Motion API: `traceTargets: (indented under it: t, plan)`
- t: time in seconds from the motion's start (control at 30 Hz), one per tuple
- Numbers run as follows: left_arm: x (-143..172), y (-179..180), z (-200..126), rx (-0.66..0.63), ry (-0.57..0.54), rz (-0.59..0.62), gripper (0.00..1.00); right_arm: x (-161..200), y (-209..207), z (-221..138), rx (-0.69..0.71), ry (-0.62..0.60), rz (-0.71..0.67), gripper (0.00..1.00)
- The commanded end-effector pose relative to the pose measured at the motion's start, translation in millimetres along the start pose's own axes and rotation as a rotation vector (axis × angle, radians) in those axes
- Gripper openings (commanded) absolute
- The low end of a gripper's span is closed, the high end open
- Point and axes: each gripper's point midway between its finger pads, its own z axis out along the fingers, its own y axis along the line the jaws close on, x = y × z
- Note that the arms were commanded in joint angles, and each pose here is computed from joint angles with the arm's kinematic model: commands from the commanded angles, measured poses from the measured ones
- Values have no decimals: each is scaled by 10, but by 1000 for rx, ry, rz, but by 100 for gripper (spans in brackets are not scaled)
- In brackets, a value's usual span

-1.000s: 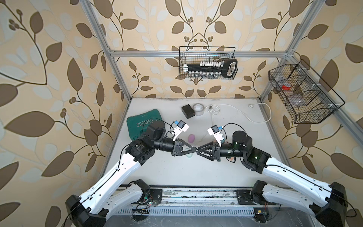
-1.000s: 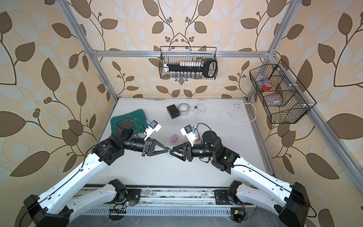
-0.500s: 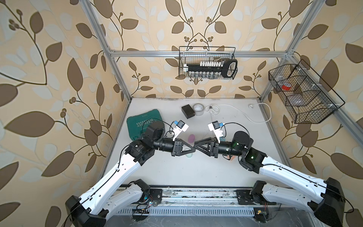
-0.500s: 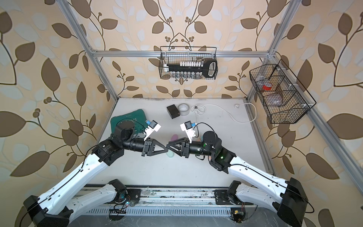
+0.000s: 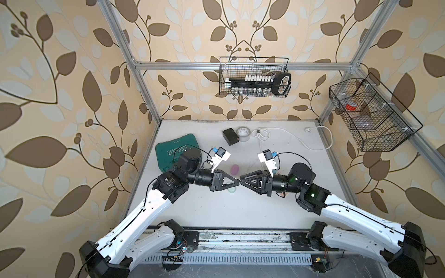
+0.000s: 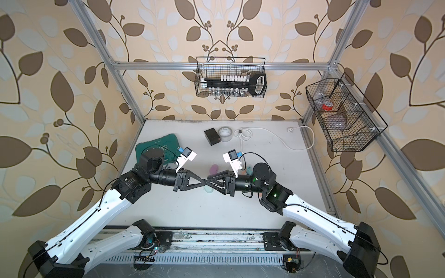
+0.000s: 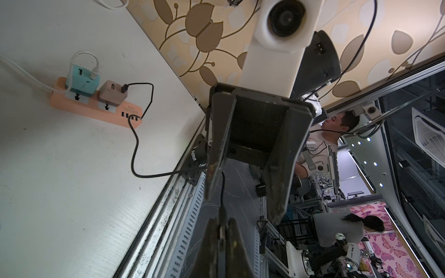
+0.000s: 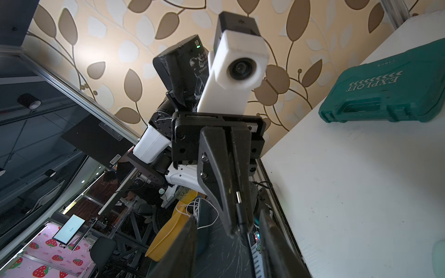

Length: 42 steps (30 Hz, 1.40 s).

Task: Charge the bluetooth headset
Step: Adjust the charging cable, then pick up the bluetooth headset from the center of the board.

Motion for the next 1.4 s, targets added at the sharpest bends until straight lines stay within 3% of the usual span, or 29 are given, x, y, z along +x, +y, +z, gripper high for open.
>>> traceTargets:
  t: [0.0,0.23,0.63,0.77,0.93,1.17,1.37]
  plan:
    - [-85,-106,-35,22,-26,43,1,96,-9,5,-10,33,13,42]
    - [-87,-148,-52,30,-31,51,1,126,-92,33,14,40,13,44]
    - [-78,-123,-30,37,-21,37,2,86,30,67,-39,50,2,11]
    - [-73,-137,-42,36,-25,42,14,87,20,64,-35,47,-3,4]
    - [-62,-130,-66,17,-33,41,53,87,33,49,-37,44,-6,0]
    - [-82,-84,-148,-44,-57,47,65,90,-8,-2,-3,40,-11,0]
    - [-185,180,-324,-215,-129,4,78,50,-155,-152,88,32,-4,0]
